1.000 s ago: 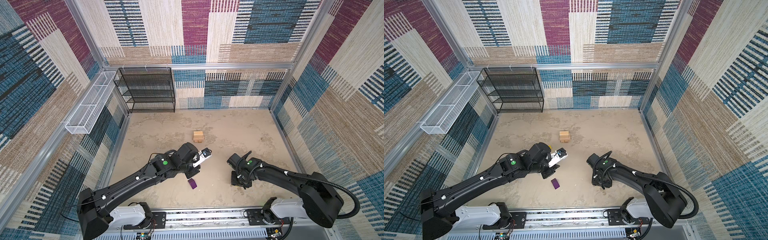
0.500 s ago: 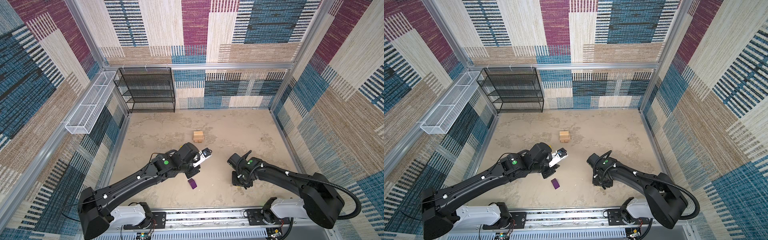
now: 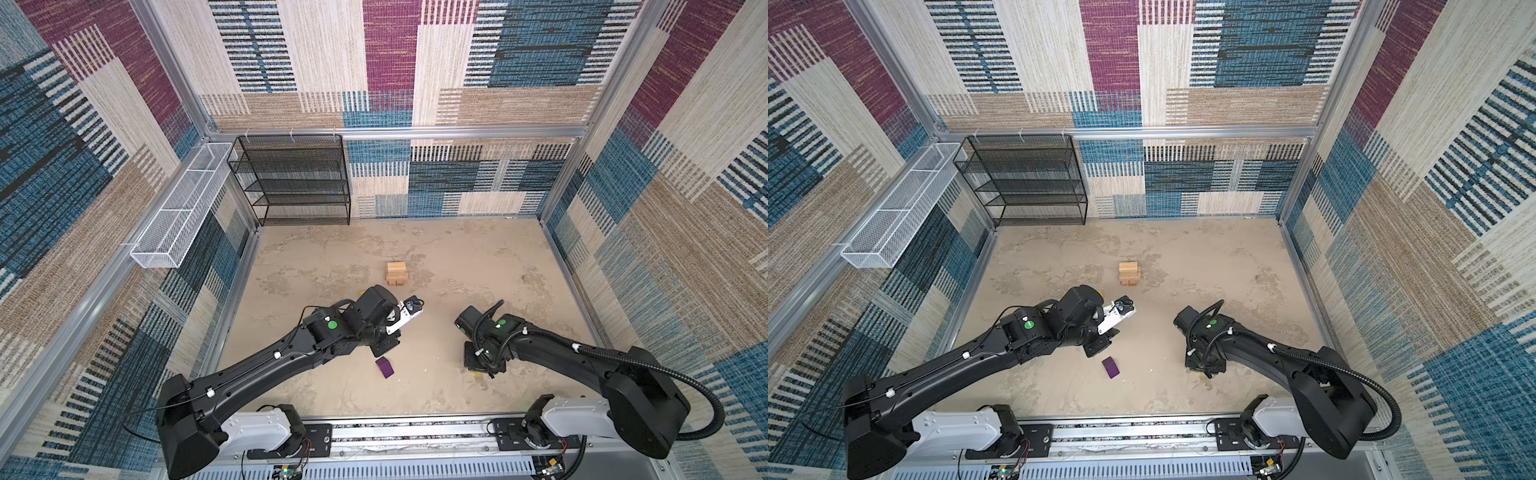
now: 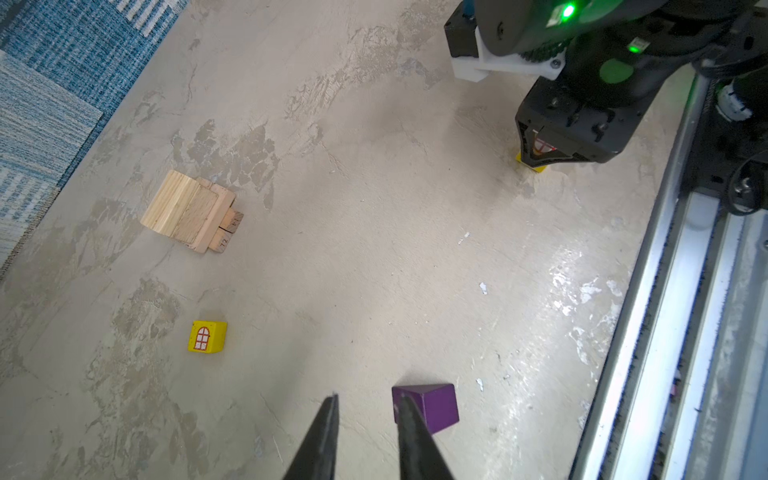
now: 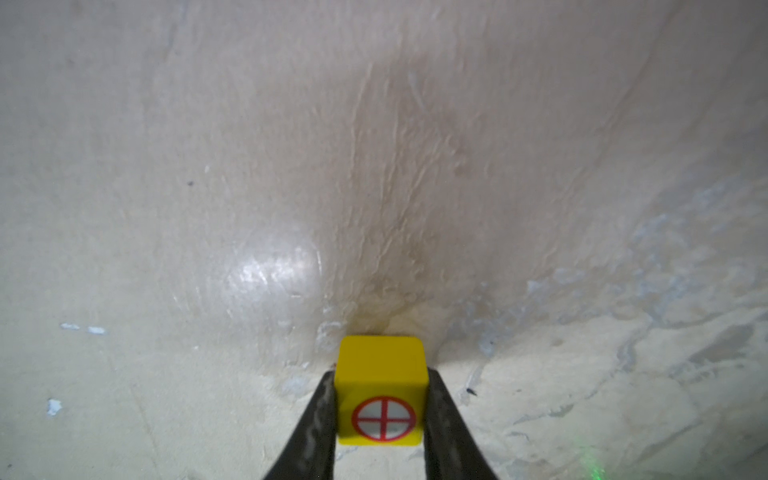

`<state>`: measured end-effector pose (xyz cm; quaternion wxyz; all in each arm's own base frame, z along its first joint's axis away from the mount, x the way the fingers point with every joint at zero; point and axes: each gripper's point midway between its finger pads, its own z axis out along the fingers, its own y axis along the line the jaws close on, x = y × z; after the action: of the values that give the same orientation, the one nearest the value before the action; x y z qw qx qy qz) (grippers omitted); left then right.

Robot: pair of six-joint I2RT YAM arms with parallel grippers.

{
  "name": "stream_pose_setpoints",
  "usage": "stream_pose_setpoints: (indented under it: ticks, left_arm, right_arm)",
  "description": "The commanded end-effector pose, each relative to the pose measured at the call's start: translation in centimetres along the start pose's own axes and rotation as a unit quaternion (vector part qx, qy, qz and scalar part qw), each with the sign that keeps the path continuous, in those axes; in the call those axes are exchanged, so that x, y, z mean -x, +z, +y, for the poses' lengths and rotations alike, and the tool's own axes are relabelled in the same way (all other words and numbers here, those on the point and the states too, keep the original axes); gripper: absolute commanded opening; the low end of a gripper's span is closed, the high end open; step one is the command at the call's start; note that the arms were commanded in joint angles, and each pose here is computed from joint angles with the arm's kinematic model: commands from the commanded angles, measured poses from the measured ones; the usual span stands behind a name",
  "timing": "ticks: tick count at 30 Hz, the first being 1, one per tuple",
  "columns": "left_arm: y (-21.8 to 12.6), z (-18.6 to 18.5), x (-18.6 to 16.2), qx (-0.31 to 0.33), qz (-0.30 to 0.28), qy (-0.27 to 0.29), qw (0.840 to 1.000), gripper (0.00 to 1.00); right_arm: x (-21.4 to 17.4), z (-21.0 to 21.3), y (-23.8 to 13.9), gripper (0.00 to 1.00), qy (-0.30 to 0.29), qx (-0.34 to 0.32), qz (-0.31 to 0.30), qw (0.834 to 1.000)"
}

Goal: Build the wood block tower
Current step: 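Lift the yellow cube and carry it with the right gripper over the stack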

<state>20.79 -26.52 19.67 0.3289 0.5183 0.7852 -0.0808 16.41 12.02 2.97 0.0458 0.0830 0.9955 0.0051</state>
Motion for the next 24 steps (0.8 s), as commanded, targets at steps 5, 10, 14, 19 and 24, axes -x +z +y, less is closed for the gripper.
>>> stream_pose_setpoints:
  ticks: [5,10,14,19,24]
  left_arm:
    - [-0.1,2.2,-0.1,0.054,0.006,-0.008,0.998,0.21]
    - [-0.5,5.0,-0.7,0.076,0.016,-0.084,0.993,0.20]
    - [-0.3,7.7,-2.0,0.063,0.032,-0.191,0.979,0.20]
    - [-0.1,9.5,-2.9,0.042,0.032,-0.263,0.963,0.18]
    - [-0.5,10.1,-3.5,0.052,0.031,-0.273,0.960,0.18]
  right_arm:
    - [2.0,1.1,-1.9,0.02,-0.008,0.003,-0.030,1.000]
    - [5.9,4.0,-4.8,0.00,-0.030,0.010,-0.067,0.997]
    - [10.4,7.8,-7.6,0.00,-0.049,0.020,-0.110,0.993]
    - [15.7,12.9,-10.2,0.00,-0.066,0.045,-0.156,0.984]
    - [19.6,17.7,-11.3,0.00,-0.092,0.072,-0.178,0.977]
